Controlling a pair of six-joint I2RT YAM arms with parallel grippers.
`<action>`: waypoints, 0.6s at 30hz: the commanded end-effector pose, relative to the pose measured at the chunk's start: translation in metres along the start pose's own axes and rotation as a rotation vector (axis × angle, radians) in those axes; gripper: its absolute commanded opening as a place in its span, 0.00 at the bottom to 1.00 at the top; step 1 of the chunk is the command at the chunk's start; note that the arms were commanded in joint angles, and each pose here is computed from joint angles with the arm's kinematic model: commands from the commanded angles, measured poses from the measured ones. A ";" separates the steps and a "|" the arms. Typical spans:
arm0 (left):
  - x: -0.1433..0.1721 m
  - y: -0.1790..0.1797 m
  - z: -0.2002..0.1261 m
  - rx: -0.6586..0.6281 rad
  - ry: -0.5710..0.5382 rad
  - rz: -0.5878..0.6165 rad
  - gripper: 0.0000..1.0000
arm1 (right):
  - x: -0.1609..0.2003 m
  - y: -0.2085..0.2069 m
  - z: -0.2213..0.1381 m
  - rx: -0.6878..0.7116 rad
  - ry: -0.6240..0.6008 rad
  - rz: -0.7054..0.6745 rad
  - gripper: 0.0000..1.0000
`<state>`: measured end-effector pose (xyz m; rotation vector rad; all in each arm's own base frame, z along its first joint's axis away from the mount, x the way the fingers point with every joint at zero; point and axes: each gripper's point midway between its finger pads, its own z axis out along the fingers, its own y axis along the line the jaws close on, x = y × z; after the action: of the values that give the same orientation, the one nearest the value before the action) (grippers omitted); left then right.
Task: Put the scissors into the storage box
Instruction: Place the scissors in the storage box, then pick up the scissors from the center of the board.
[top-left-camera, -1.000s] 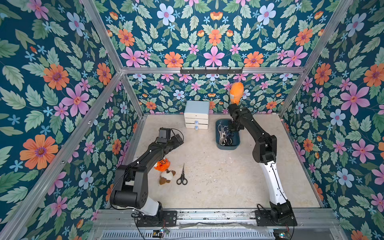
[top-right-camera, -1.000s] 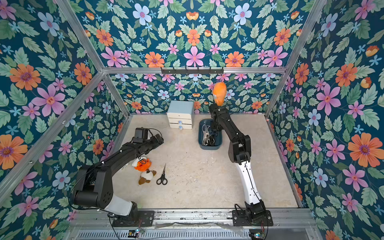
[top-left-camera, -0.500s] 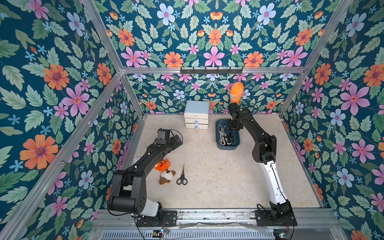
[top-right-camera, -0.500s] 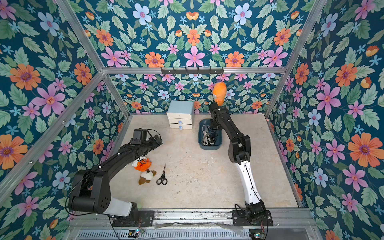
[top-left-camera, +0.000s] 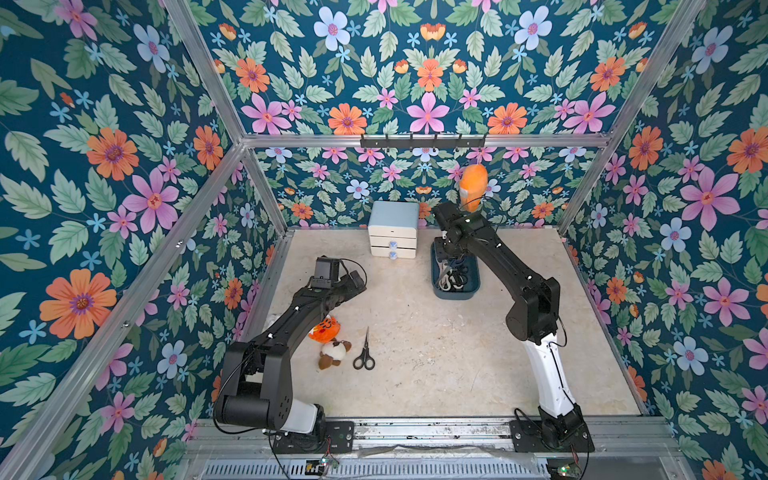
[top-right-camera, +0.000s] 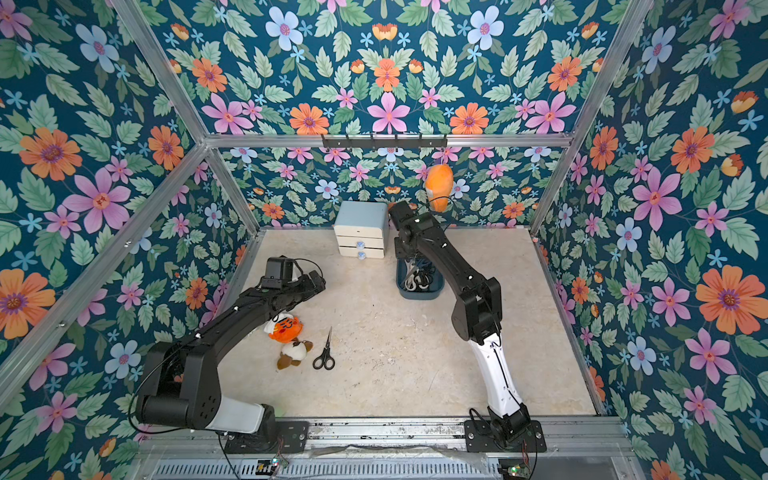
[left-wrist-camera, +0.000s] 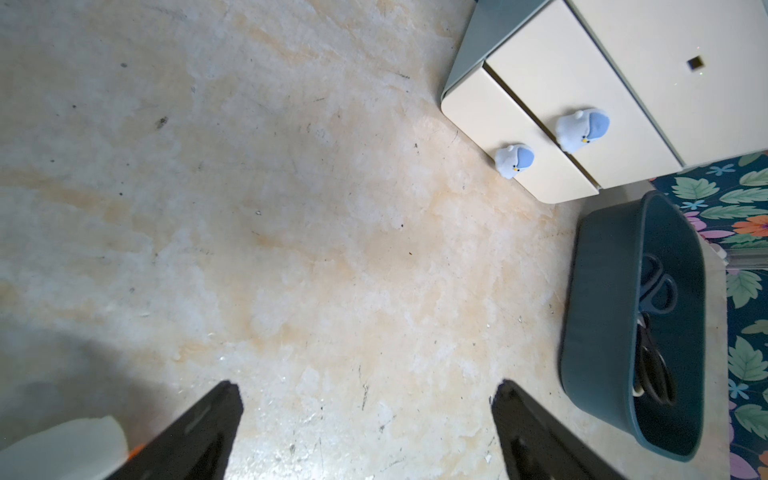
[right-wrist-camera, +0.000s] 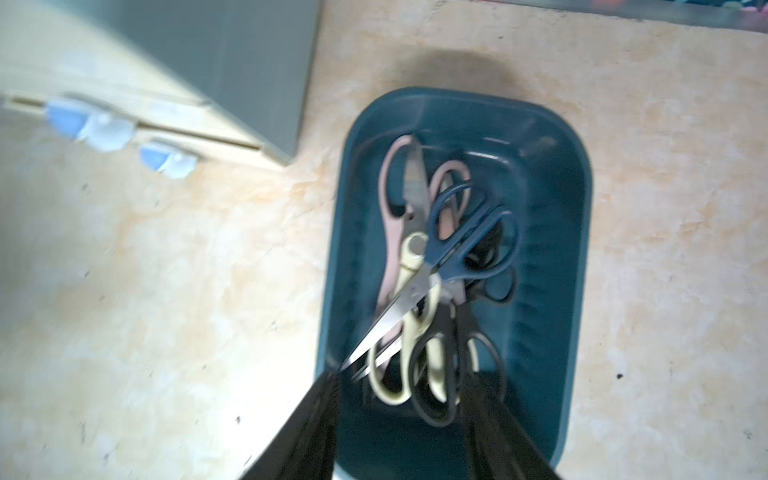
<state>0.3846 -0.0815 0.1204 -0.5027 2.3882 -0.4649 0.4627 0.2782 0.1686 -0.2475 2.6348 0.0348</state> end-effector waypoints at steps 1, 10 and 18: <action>-0.002 0.009 -0.006 -0.027 -0.023 0.009 0.99 | 0.015 0.032 -0.017 -0.012 -0.023 -0.030 0.51; 0.000 0.034 -0.019 -0.083 -0.056 -0.039 0.99 | 0.085 0.154 -0.040 -0.180 -0.008 -0.165 0.51; 0.003 0.058 -0.027 -0.131 -0.051 -0.100 0.99 | 0.153 0.224 -0.027 -0.254 0.058 -0.334 0.49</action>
<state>0.3557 -0.0333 0.1137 -0.6504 2.3616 -0.3487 0.2928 0.4564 0.1223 -0.7198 2.6191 0.2189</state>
